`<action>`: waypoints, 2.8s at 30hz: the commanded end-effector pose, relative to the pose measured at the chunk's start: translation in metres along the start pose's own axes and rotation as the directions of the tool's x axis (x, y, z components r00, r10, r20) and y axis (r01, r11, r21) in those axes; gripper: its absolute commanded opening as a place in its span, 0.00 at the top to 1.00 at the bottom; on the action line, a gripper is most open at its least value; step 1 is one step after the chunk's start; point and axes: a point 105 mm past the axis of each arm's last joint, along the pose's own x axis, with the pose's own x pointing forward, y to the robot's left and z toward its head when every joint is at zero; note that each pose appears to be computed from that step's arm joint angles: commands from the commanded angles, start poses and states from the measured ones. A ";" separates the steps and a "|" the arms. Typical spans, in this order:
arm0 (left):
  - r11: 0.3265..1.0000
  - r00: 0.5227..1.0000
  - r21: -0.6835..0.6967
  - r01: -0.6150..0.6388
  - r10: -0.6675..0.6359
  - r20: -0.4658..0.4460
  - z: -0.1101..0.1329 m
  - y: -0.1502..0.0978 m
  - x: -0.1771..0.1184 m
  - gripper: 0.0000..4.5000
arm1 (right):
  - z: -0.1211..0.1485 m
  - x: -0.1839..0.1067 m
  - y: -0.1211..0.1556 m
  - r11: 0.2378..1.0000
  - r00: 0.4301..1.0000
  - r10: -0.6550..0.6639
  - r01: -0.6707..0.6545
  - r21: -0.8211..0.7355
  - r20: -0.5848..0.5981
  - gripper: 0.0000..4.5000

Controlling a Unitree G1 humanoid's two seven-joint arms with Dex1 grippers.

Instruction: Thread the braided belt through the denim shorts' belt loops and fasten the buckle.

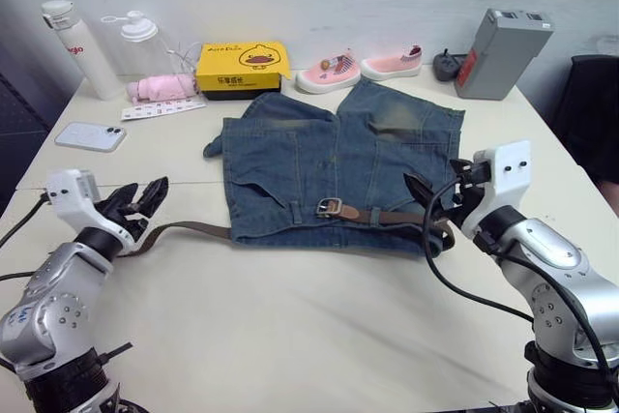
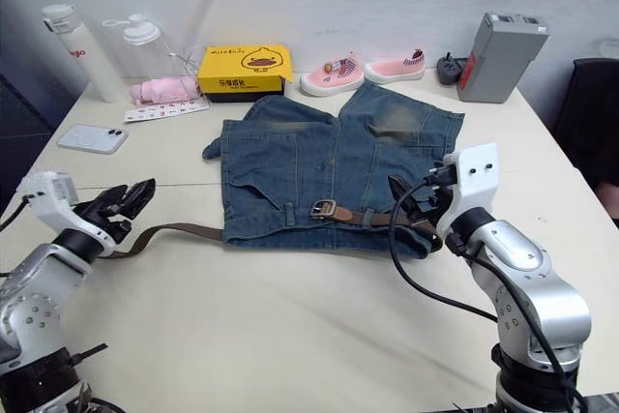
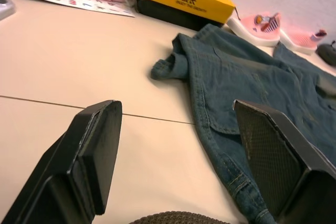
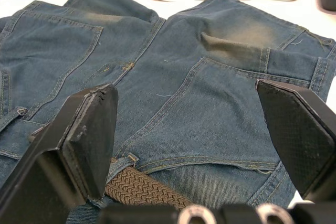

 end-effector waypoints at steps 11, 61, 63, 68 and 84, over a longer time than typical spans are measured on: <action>0.911 0.984 -0.372 -0.179 0.170 -0.057 -0.006 0.053 -0.078 0.17 | 0.025 -0.044 0.054 0.840 0.840 0.542 -0.542 -0.028 0.019 0.01; 0.815 0.881 -0.349 -0.464 0.384 -0.275 -0.043 0.069 0.007 0.97 | 0.008 -0.035 0.073 0.799 0.806 0.588 -0.592 -0.109 -0.064 0.00; 0.853 0.901 -0.303 -0.425 0.367 -0.232 -0.033 0.065 0.013 0.97 | 0.008 -0.035 0.072 0.803 0.810 0.582 -0.586 -0.112 -0.067 0.00; 0.964 0.958 0.004 -0.264 0.263 -0.110 0.000 0.034 0.029 0.97 | 0.006 -0.038 0.072 0.802 0.810 0.580 -0.586 -0.118 -0.081 0.00; 0.234 0.894 0.914 0.330 -0.390 -0.223 0.007 -0.146 0.083 0.97 | 0.025 -0.006 0.069 0.717 0.901 0.434 -0.363 -0.595 -0.027 0.00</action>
